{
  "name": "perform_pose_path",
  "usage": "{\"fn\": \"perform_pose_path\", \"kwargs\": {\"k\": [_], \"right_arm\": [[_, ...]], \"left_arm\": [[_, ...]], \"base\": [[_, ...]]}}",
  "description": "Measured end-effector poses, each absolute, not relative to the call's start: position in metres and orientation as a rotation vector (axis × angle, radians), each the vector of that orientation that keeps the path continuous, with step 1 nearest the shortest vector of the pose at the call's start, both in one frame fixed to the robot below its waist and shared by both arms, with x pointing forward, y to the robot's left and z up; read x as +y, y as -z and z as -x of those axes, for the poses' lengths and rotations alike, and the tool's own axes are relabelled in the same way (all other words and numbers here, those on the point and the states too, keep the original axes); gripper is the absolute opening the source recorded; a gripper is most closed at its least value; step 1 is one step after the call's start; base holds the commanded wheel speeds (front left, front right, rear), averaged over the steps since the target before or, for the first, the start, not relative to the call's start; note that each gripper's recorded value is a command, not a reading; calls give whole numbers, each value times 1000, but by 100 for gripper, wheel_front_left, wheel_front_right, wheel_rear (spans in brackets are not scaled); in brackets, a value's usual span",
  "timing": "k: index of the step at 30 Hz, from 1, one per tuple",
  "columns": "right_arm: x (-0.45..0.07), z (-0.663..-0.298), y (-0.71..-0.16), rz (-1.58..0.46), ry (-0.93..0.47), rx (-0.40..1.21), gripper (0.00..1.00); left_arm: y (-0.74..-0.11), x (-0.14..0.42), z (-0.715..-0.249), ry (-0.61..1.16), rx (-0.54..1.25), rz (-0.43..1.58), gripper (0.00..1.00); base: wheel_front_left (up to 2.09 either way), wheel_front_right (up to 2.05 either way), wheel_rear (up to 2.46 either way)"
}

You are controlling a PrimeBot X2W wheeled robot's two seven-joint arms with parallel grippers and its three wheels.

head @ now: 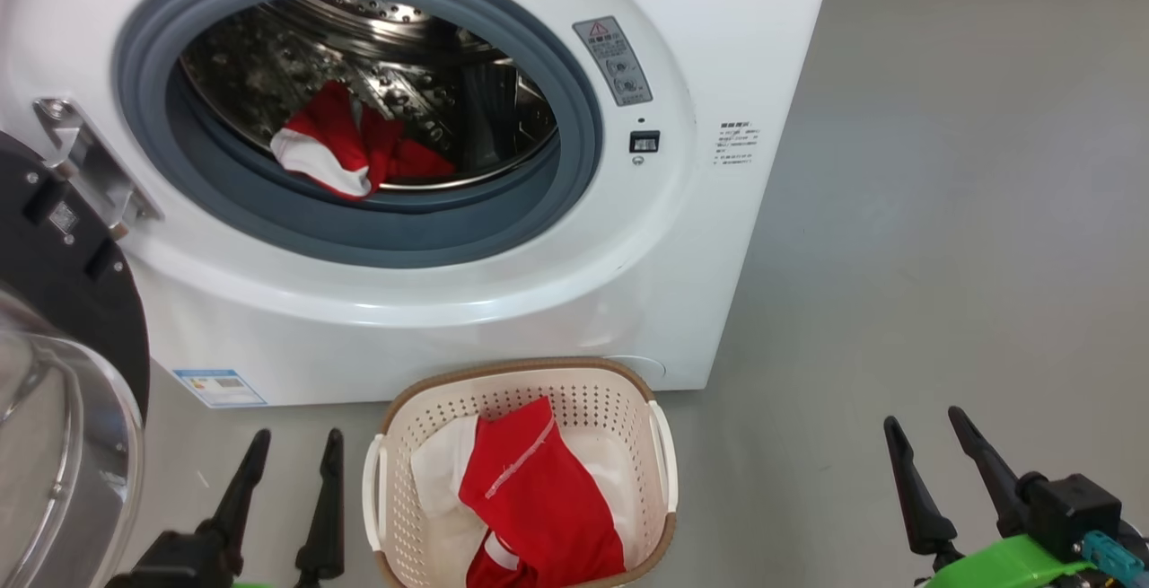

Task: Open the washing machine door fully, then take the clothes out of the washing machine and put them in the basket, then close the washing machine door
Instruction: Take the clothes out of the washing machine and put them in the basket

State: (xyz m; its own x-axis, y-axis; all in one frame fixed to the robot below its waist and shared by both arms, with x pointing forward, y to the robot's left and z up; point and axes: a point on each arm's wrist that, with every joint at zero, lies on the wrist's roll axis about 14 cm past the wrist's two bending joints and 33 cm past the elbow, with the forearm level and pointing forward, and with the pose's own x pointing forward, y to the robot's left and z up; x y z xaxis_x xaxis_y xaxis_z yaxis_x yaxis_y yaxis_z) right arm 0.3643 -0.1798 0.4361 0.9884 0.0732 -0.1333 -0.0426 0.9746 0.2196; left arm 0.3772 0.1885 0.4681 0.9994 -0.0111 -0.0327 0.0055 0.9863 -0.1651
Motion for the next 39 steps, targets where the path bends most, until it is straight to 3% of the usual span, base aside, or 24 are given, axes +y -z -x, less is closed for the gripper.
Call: {"fn": "perform_pose_path", "kwargs": {"k": [14,33,39], "right_arm": [[-182,-347,-438,-228,-43,138,100],[-182,-347,-430,-230,-39,161,100],[-179,-356,-424,-235,-44,177,100]], "left_arm": [[-472,207,-338,-49,20,154,100],[-459,196,-341,-27,65,162,100],[-459,181,-374,28,64,108,100]], "base": [[0,0,0],[0,0,0],[0,0,0]]}}
